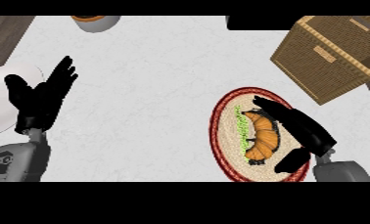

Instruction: Pick the croissant from the placemat and place it in the basket

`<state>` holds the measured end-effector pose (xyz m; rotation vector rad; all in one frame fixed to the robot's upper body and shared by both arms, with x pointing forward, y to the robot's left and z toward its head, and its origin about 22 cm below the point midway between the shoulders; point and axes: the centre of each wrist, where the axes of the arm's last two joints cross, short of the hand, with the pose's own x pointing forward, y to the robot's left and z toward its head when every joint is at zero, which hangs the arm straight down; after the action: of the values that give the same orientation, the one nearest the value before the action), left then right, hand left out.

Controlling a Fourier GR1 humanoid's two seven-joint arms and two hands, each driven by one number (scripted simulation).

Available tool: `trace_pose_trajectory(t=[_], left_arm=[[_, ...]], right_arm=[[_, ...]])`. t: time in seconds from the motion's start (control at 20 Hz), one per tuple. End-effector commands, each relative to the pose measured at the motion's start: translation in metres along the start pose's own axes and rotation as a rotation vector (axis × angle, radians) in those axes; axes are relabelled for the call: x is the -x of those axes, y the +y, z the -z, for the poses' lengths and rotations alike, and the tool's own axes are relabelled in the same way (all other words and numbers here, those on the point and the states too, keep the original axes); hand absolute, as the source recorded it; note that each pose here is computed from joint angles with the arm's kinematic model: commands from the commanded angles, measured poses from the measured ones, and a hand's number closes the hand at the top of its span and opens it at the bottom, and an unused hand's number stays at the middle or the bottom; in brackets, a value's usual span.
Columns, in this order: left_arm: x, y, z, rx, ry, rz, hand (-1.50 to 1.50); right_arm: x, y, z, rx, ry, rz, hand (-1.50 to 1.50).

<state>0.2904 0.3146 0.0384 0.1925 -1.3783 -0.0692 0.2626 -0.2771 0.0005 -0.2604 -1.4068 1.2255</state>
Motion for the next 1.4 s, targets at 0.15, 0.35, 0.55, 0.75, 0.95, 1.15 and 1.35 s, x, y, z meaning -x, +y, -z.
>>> trace_pose_trajectory(t=[0.15, 0.35, 0.55, 0.75, 0.95, 1.15, 1.35], left_arm=[[-0.003, 0.002, -0.016, 0.018, 0.003, -0.003, 0.00], [0.006, 0.012, -0.007, 0.006, -0.008, 0.003, 0.00], [0.006, 0.016, 0.015, 0.004, 0.004, 0.003, 0.00], [0.011, -0.002, -0.009, 0.009, -0.007, 0.003, 0.00], [-0.001, 0.010, -0.010, -0.004, -0.011, 0.010, 0.00], [-0.001, -0.002, -0.003, 0.013, -0.017, 0.007, 0.00], [-0.010, -0.007, 0.001, 0.048, -0.034, 0.010, 0.00]], right_arm=[[0.000, 0.011, -0.009, 0.000, 0.038, -0.053, -1.50], [0.002, 0.040, 0.013, -0.051, 0.017, -0.108, 1.50], [-0.003, 0.025, 0.032, -0.071, 0.007, -0.198, 1.50], [-0.020, 0.053, 0.019, -0.044, -0.014, -0.179, 1.50], [-0.003, 0.064, 0.022, -0.088, -0.004, -0.206, 1.50], [-0.066, 0.044, 0.079, 0.110, 0.293, -0.069, 1.50], [-0.066, 0.021, 0.091, 0.314, 0.538, 0.017, 1.50]])
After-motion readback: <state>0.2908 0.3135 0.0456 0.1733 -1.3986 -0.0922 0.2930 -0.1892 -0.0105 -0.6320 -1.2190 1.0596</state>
